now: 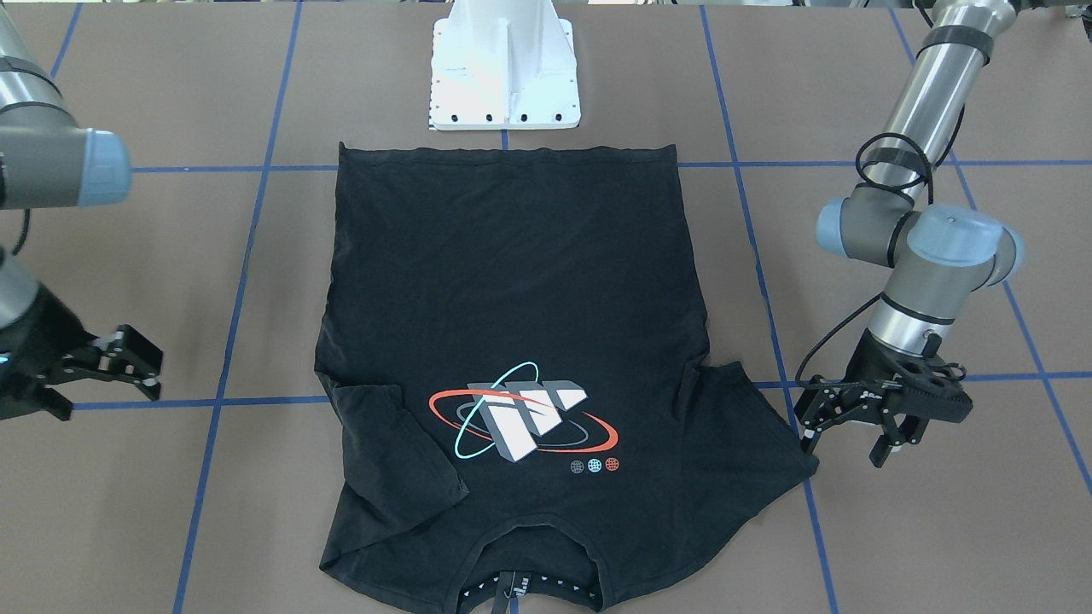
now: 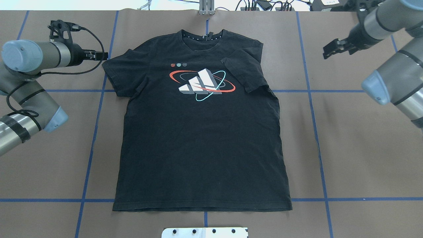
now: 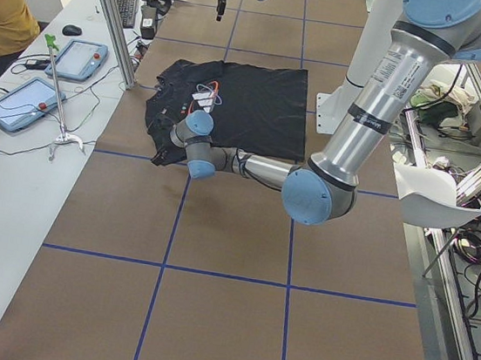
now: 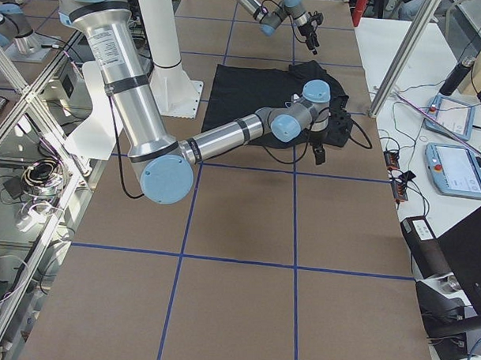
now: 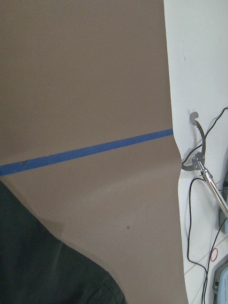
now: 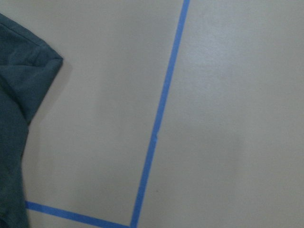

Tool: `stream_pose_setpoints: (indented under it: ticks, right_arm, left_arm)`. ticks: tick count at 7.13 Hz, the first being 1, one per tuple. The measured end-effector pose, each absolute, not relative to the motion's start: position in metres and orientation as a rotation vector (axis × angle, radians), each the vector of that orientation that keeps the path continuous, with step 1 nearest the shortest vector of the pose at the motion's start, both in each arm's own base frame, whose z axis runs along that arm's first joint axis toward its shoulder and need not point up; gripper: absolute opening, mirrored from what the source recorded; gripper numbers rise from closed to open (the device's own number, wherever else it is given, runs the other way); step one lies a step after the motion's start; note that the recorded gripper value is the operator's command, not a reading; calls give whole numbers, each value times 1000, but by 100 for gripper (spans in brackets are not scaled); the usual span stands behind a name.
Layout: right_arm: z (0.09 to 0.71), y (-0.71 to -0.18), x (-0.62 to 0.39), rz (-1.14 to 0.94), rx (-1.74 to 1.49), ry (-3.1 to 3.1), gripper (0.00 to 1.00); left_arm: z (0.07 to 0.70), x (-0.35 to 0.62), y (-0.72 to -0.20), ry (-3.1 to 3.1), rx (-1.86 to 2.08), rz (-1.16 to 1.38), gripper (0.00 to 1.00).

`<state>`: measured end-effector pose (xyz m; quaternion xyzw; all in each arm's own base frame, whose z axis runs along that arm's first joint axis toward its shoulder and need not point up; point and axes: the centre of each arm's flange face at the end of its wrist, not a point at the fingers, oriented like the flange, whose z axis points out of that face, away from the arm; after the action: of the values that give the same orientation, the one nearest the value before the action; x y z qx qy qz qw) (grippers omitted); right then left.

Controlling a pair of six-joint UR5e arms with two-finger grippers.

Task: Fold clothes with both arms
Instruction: 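Raise the right gripper away while the left gripper moves toward the shirt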

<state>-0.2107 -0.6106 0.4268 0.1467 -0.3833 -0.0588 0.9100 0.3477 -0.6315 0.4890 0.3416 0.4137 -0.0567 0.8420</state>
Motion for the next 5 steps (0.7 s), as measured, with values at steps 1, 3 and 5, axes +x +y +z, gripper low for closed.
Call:
stream_pose_setpoints:
  ticks: [1, 3, 5]
  right_arm:
    - [445, -607, -190, -144, 302, -782, 100]
    - [458, -605, -176, -156, 300, -777, 100]
    - [460, -605, -174, -158, 298, -775, 100]
  left_arm:
    - [494, 356, -629, 857, 727, -126, 85]
    - [505, 366, -625, 837, 721, -125, 75]
    - [508, 375, -622, 830, 718, -119, 64]
